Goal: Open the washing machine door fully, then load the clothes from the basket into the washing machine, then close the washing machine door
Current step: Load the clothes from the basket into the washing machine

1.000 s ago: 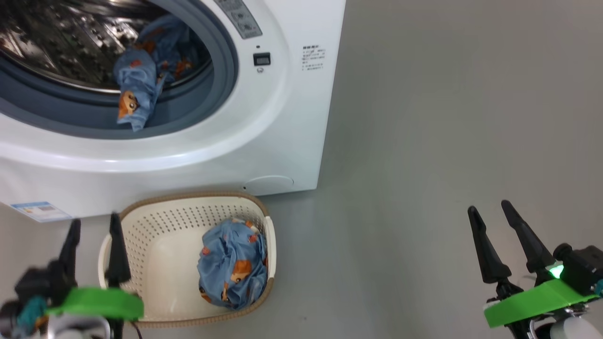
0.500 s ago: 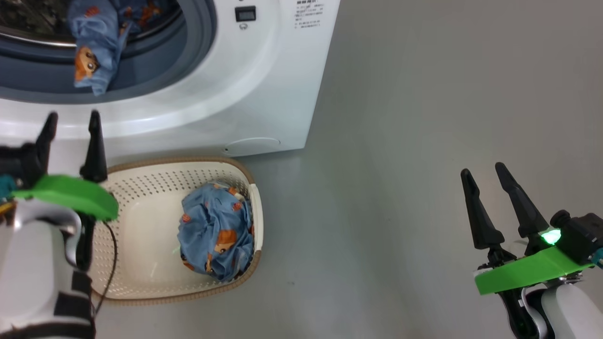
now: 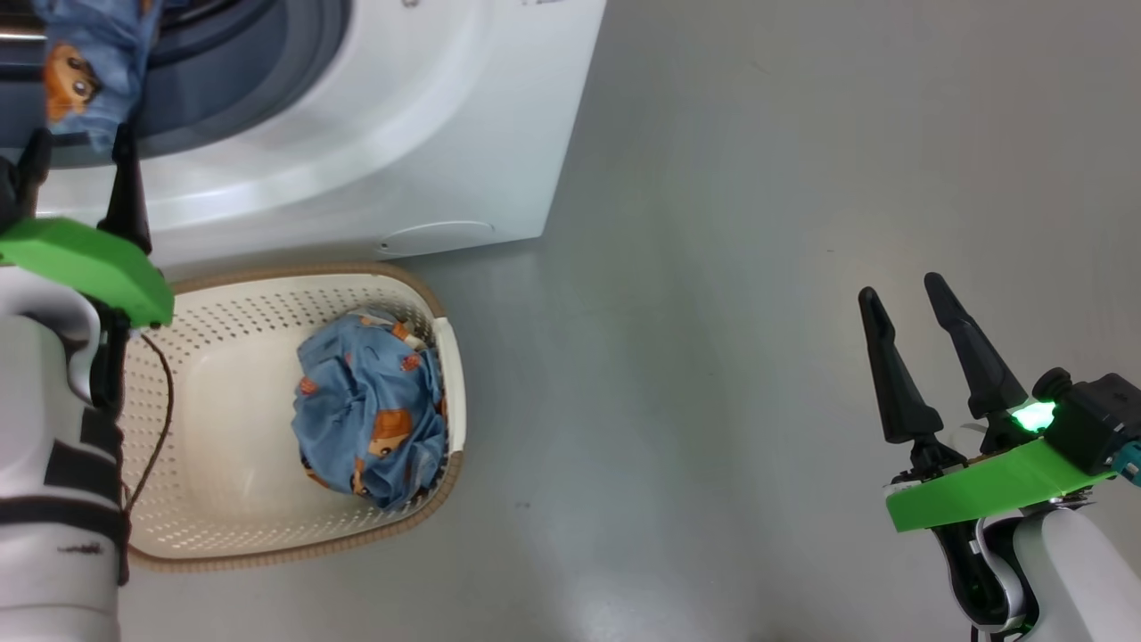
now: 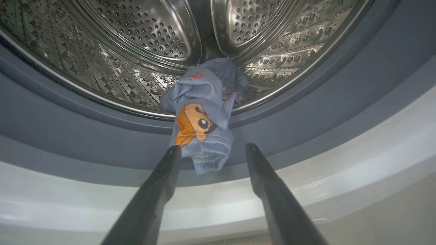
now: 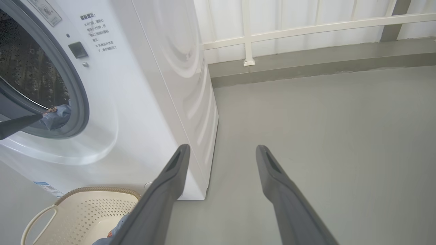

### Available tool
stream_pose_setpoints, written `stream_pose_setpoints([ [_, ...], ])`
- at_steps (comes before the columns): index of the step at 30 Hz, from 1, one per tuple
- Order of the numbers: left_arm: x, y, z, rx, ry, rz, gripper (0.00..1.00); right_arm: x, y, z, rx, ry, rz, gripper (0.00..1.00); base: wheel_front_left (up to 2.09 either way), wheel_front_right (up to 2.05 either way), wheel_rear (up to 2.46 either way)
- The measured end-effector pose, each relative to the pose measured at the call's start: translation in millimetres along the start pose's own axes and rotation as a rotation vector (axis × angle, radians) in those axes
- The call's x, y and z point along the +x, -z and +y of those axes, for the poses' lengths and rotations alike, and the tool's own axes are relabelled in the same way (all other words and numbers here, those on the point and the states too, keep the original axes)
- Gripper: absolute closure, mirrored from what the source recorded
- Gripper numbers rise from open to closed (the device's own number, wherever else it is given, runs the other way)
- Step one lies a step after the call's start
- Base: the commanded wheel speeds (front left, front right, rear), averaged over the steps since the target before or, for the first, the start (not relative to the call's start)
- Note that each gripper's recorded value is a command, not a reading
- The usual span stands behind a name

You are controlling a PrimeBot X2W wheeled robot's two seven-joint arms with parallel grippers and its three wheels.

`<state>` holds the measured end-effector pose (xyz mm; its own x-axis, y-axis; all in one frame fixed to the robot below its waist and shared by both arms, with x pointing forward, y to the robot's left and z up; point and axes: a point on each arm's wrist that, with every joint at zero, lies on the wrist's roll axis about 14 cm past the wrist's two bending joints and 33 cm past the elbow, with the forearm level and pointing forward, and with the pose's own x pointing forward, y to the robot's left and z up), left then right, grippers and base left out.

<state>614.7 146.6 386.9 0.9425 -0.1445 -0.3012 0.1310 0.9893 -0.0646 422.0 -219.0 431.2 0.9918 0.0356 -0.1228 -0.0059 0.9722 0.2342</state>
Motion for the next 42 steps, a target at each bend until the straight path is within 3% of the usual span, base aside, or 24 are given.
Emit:
stream_pose_setpoints([
  [17,29,12,7,0.074,-0.038,0.087,0.00,-4,2,-12,-0.008,0.036,0.011,0.00,0.00,0.00,0.00],
  [18,29,12,7,0.078,-0.039,0.090,0.15,-5,1,-12,-0.008,0.038,0.011,0.00,0.00,0.00,0.00],
  [19,30,12,7,0.080,-0.039,0.092,0.51,-5,1,-12,-0.009,0.040,0.010,0.00,0.00,0.00,0.00],
  [20,30,13,7,0.081,-0.039,0.095,0.65,-5,1,-13,-0.009,0.041,0.010,0.00,0.00,0.00,0.00],
  [21,31,13,7,0.082,-0.038,0.098,1.00,-5,1,-13,-0.008,0.042,0.010,0.00,0.00,0.00,0.00],
  [29,43,1,5,0.107,-0.033,0.079,1.00,-4,6,-13,-0.003,0.045,0.021,0.00,0.00,0.00,0.00],
  [38,78,-61,-9,0.094,-0.029,-0.104,1.00,6,12,-12,0.007,0.048,0.029,0.00,0.00,0.00,0.00],
  [42,88,-64,-17,0.097,-0.018,-0.122,1.00,5,15,-14,0.016,0.063,0.034,0.00,0.00,0.00,0.00],
])
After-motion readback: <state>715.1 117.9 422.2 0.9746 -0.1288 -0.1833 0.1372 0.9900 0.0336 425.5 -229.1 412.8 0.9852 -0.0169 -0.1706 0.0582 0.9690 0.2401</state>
